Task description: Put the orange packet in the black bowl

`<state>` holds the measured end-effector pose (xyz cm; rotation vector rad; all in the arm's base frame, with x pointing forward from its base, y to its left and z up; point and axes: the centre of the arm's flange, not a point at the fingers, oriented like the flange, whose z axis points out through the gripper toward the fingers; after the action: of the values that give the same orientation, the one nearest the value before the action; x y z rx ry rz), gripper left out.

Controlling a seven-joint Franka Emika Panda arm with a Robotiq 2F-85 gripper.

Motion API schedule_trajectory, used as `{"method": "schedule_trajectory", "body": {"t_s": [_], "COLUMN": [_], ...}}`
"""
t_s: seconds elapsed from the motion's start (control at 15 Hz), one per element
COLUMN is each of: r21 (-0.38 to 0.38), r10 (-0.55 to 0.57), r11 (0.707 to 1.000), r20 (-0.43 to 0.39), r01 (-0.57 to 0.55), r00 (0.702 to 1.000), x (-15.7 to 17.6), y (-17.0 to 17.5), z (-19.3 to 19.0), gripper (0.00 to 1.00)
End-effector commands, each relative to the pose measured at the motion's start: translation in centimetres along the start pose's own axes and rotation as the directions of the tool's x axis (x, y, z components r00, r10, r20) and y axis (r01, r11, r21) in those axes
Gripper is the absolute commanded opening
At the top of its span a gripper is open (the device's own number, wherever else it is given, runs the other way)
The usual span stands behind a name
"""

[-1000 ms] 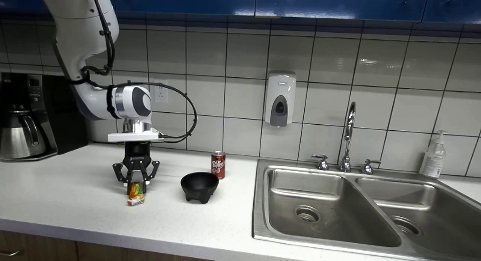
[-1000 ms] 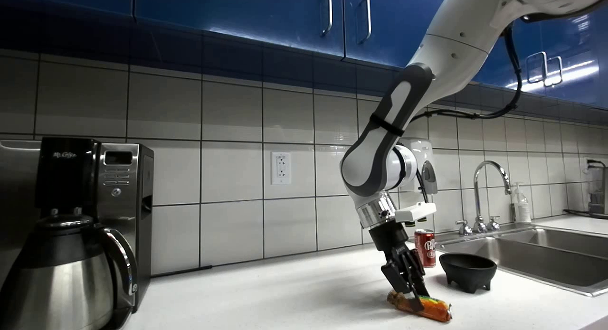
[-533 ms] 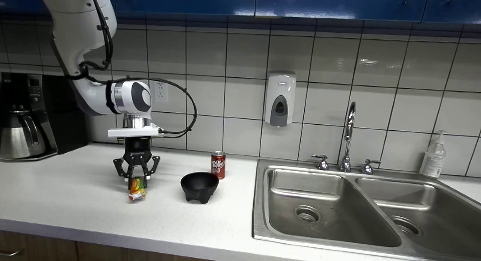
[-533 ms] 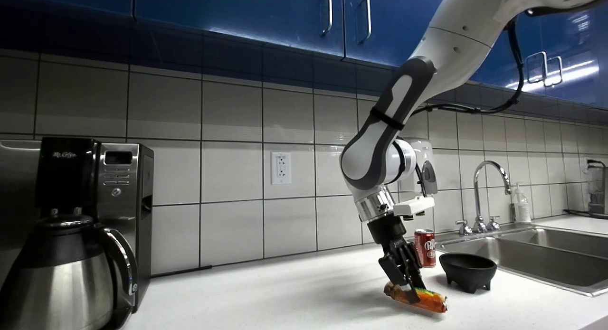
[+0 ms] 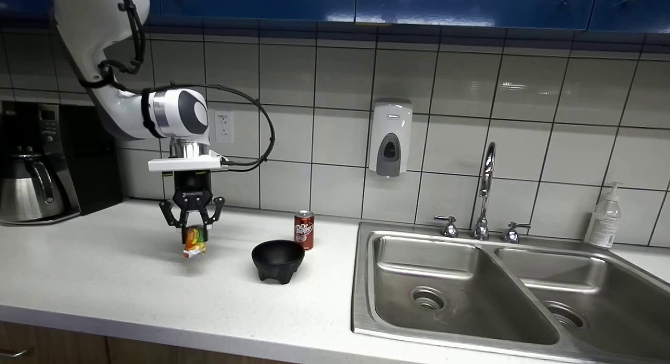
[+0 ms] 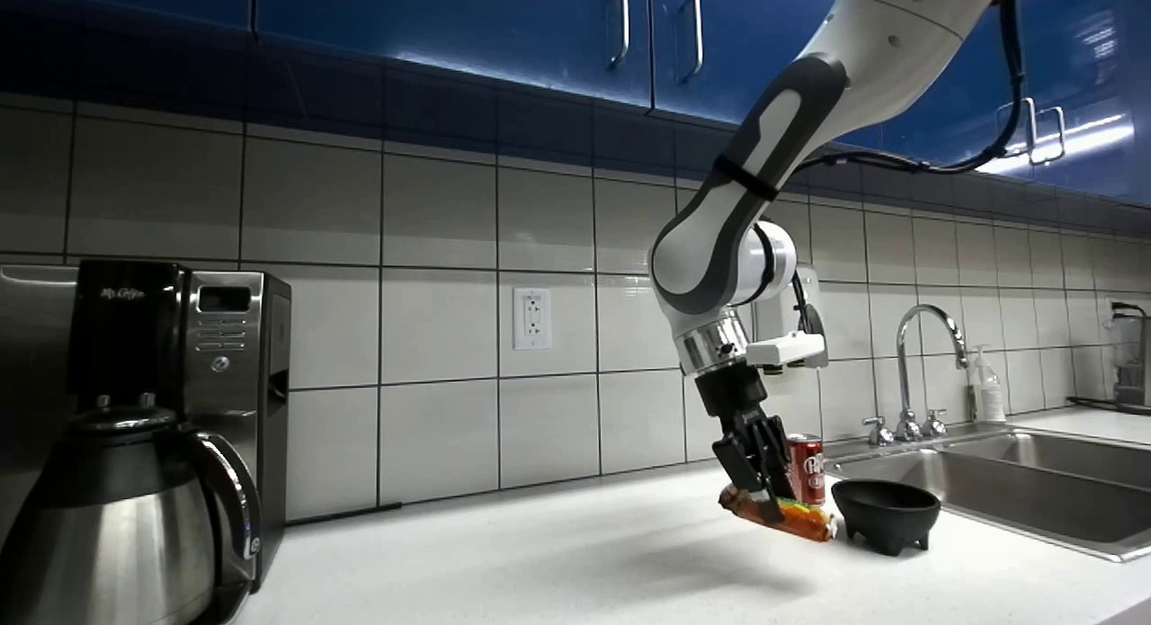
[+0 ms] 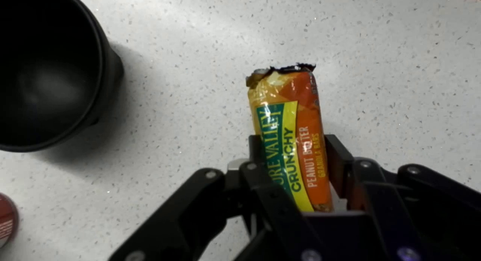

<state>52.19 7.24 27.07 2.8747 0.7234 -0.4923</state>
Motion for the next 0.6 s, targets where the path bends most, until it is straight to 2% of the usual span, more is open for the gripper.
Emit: {"method": "schedule_trajectory", "body": {"t_s": [0.0, 0.53], "r21": [-0.007, 0.091], "r10": [0.051, 0.221], "r11": [0.999, 0.973], "r20": [-0.056, -0.098], "r01": [-0.051, -0.212], "r00": [0.997, 0.97], "x": [-2.2, -4.1], "y": [1.3, 7.5], "z": [-1.8, -1.9], "gripper": [0.18, 0.18]}}
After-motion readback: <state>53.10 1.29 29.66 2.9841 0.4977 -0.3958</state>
